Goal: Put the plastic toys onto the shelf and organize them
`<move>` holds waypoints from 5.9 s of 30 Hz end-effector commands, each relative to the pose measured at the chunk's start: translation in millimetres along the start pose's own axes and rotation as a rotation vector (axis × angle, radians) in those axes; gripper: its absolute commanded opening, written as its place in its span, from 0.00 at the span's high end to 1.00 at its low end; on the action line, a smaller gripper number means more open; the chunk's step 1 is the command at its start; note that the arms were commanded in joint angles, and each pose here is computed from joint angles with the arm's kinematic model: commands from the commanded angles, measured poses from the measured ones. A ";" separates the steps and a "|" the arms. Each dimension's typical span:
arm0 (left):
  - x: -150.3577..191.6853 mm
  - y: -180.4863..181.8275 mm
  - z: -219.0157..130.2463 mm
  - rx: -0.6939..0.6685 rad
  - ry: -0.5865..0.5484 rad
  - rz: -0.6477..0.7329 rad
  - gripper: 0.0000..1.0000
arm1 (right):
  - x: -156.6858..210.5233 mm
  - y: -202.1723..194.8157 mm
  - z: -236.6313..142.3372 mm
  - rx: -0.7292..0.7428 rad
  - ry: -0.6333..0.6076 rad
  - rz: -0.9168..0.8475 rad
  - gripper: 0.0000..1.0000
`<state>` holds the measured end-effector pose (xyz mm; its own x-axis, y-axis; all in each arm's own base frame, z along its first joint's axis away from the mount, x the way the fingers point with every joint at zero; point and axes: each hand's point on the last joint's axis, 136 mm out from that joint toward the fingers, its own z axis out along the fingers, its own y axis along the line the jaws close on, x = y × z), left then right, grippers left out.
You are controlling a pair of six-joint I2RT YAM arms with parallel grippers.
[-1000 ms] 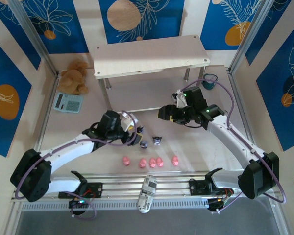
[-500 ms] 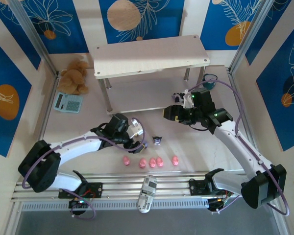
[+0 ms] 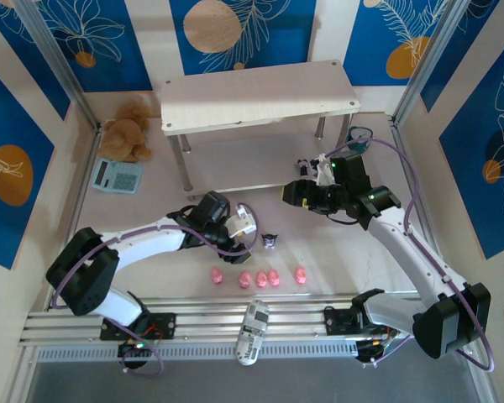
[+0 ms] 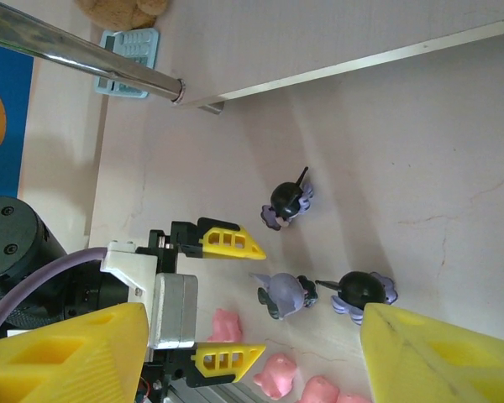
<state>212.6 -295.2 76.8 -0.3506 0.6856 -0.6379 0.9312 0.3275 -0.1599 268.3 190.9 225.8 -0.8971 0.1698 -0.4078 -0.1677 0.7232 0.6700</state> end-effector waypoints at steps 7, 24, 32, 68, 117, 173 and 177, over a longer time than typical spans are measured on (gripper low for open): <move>1.0 -17.3 8.5 0.105 0.037 0.020 0.25 | 3.1 -1.9 0.8 -0.017 0.011 0.009 0.32; 7.4 -14.3 28.4 0.153 0.106 0.003 0.46 | 2.8 -8.4 3.8 -0.011 0.019 0.031 0.32; 10.9 -12.9 33.1 0.160 0.134 -0.010 0.66 | 1.0 -9.2 3.1 -0.015 0.015 0.039 0.32; -140.8 93.2 -27.8 -0.191 -0.158 -0.274 0.87 | -10.9 -26.2 -20.1 -0.003 -0.069 0.067 0.32; -177.5 189.1 47.4 -0.308 -0.132 -0.409 0.82 | -34.6 -68.0 -24.3 -0.057 -0.097 0.171 0.32; -178.7 187.8 27.5 -0.389 -0.215 -0.363 0.38 | -36.2 -69.6 -27.9 -0.079 -0.104 0.184 0.32; -175.7 181.4 19.2 -0.426 -0.260 -0.313 0.38 | -35.3 -70.6 -26.6 -0.081 -0.102 0.190 0.32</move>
<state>441.3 -368.3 103.4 -0.6196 0.3815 -0.6860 0.6281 0.7651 -0.1418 303.9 114.0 213.6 -0.8611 0.3757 -0.3425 -0.0317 0.6327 0.7737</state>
